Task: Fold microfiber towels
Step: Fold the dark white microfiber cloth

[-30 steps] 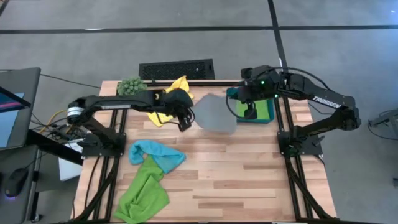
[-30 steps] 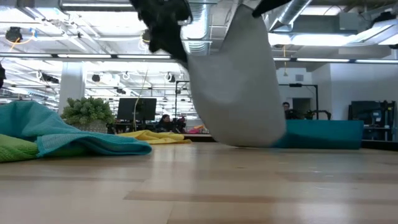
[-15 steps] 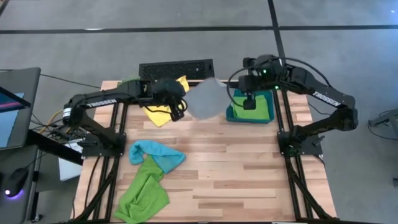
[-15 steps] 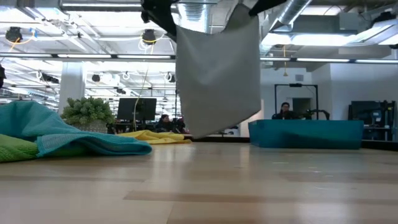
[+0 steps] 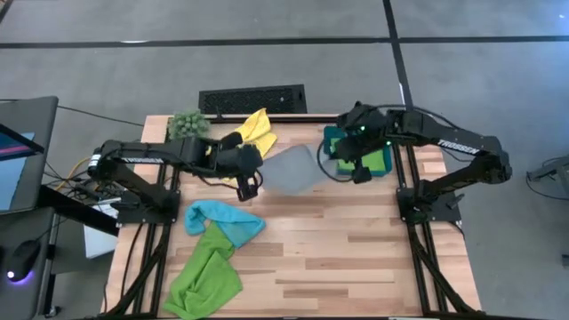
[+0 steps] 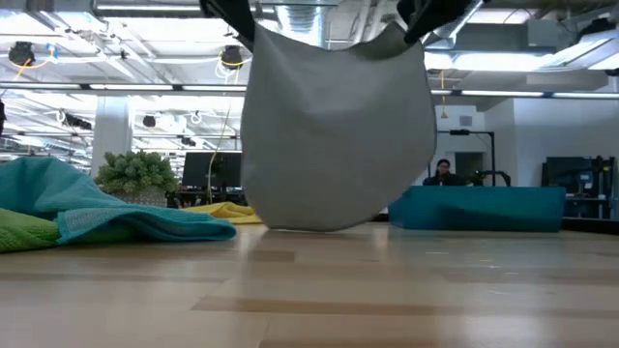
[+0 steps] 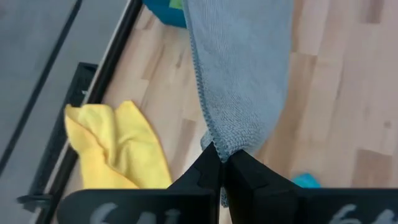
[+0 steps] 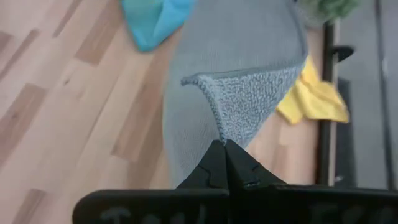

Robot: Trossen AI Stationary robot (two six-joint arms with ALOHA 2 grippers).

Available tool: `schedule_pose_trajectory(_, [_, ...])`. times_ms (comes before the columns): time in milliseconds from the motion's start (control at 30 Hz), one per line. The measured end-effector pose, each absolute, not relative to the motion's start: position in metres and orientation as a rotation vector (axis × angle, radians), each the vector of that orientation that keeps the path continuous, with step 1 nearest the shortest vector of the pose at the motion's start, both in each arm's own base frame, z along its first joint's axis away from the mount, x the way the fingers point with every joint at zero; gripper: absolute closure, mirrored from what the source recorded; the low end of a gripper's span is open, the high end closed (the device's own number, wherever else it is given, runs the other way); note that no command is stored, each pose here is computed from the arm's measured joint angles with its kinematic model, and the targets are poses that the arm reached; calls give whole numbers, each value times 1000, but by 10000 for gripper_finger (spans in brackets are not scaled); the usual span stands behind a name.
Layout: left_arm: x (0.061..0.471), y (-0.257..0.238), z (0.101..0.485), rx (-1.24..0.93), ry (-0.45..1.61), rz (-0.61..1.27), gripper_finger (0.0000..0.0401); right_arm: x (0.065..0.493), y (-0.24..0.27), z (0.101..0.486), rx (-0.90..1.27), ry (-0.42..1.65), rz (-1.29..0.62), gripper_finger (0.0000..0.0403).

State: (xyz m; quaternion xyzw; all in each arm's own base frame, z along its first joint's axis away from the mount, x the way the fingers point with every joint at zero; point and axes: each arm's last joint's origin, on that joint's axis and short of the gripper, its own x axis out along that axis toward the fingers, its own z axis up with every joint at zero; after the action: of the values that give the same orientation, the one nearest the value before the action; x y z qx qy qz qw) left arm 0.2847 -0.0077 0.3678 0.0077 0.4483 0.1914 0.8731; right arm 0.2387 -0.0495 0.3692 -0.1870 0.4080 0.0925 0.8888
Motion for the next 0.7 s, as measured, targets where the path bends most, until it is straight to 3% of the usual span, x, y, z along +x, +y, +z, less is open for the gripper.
schedule_pose_trajectory(367, [281,-58,366,-67,889,361,401,240,-22,356,-352,910,286,403])
schedule_pose_trajectory(700, [312,-106,322,-84,996,274,401,238,18,351,-255,927,411,403])
